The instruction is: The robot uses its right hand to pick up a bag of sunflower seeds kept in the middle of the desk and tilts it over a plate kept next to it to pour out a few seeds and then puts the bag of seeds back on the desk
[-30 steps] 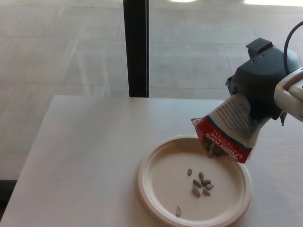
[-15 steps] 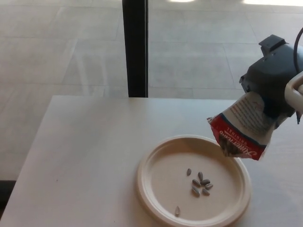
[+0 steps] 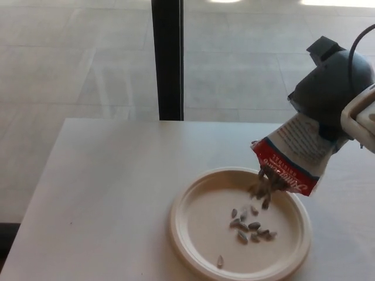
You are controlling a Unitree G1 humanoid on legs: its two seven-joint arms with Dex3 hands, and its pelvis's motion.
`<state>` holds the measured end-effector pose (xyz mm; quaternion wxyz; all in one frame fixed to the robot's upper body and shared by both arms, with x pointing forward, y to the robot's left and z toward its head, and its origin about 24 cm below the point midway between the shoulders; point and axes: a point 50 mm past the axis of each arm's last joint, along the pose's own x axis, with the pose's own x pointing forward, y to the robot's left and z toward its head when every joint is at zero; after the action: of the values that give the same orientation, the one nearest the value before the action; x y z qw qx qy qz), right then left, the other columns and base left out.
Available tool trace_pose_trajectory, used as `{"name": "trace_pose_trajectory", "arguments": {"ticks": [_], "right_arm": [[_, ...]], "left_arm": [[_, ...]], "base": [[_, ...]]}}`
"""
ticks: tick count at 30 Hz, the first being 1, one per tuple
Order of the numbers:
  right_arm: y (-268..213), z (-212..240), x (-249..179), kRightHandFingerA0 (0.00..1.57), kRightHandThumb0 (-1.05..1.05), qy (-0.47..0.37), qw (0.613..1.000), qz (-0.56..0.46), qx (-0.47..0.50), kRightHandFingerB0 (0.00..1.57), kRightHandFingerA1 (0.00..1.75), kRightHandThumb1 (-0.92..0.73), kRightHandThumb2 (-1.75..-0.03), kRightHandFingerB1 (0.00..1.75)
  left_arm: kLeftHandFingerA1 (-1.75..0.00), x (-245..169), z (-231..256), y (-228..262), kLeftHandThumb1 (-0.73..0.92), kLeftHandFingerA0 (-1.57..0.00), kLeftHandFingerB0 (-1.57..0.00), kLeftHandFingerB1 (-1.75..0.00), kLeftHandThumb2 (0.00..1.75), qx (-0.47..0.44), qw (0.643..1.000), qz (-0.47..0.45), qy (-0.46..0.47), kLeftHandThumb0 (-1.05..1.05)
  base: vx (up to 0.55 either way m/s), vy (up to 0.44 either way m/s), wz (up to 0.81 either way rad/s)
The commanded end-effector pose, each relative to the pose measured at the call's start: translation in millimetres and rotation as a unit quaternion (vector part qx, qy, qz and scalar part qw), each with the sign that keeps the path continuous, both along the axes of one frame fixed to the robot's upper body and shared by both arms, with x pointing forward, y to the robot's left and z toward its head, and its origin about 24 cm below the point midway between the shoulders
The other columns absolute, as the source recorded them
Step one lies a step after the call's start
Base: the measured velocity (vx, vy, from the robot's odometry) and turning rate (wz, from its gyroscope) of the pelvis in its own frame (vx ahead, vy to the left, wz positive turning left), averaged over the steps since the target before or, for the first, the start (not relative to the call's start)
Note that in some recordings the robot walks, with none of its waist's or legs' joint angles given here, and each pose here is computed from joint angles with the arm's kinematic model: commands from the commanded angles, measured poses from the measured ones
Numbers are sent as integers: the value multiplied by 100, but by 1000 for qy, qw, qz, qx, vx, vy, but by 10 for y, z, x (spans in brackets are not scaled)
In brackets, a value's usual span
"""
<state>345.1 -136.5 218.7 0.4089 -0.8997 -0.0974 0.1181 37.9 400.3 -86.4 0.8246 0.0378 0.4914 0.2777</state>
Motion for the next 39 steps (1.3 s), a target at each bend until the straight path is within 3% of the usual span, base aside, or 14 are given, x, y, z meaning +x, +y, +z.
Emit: {"name": "trace_pose_trajectory", "arguments": {"ticks": [1,6,9,10,11,14,16,20,24,26,28,35,36,39], "right_arm": [[34,48,-3,89,-49,-36,998,3,-43,75,169,-79,-69,89],[-14,29,-16,118,-51,-37,999,7,-32,83,135,-62,-107,108],[-52,-2,-15,88,-47,-16,1000,-10,-16,74,174,-80,-70,135],[-71,-19,-16,117,-47,-10,1000,-17,-8,83,134,-62,-107,108],[-133,-61,-7,80,-48,8,999,-42,17,81,167,-79,-72,88],[-240,-113,12,85,-44,30,996,-70,56,80,164,-79,-69,81],[-366,-210,16,84,-42,48,987,-93,118,75,164,-77,-73,77],[-618,-453,-6,84,-41,98,956,-170,220,77,171,-73,-67,115],[-792,-692,-80,81,-47,113,921,-214,305,49,168,-77,-68,62],[-873,-838,-153,87,-31,116,890,-236,372,68,175,-57,-96,148],[-932,-918,-207,88,-31,117,865,-249,420,72,175,-57,-96,114],[-1102,-1305,-399,93,-28,115,723,-280,621,85,175,-49,-123,159],[-1101,-1366,-424,95,-26,108,706,-281,641,86,175,-46,-128,158],[-1081,-1462,-480,98,-23,99,668,-290,678,84,175,-47,-130,156]], "left_arm": [[-58,-28,45,63,66,-38,-35,-42,82,4,1000,0,11,-92],[-58,-19,45,62,69,-37,-34,-42,82,8,1000,-3,13,-91],[-55,-20,45,62,83,-38,-38,-37,65,7,1000,-2,13,-86],[-60,-29,39,58,80,-42,-40,-38,65,5,1000,4,11,-88],[-64,-41,32,50,65,-43,-35,-45,85,3,1000,10,8,-93],[-60,-43,35,49,82,-44,-38,-38,65,9,1000,0,8,-88],[-63,-70,34,49,64,-41,-31,-50,107,11,1000,-5,15,-82],[-57,-98,33,46,82,-41,-37,-38,65,4,1000,-1,9,-87],[-54,-132,23,39,83,-42,-39,-37,66,11,1000,-8,22,-89],[-64,-168,21,35,69,-43,-32,-49,110,15,999,-13,27,-91],[-57,-178,27,37,86,-42,-37,-38,66,15,999,-22,29,-90],[-56,-241,-18,-1,84,-43,-40,-38,66,8,999,2,37,-90],[-62,-246,-18,0,65,-42,-34,-50,108,12,999,-2,42,-87],[-54,-277,-28,-13,85,-46,-41,-37,66,13,999,-5,46,-88]], "base": [[0,0,0],[0,0,0],[0,0,0],[0,0,0],[0,0,0],[0,0,0],[0,0,0],[0,0,0],[0,0,0],[0,0,0],[0,0,0],[0,0,0],[0,0,0],[0,0,0]]}}
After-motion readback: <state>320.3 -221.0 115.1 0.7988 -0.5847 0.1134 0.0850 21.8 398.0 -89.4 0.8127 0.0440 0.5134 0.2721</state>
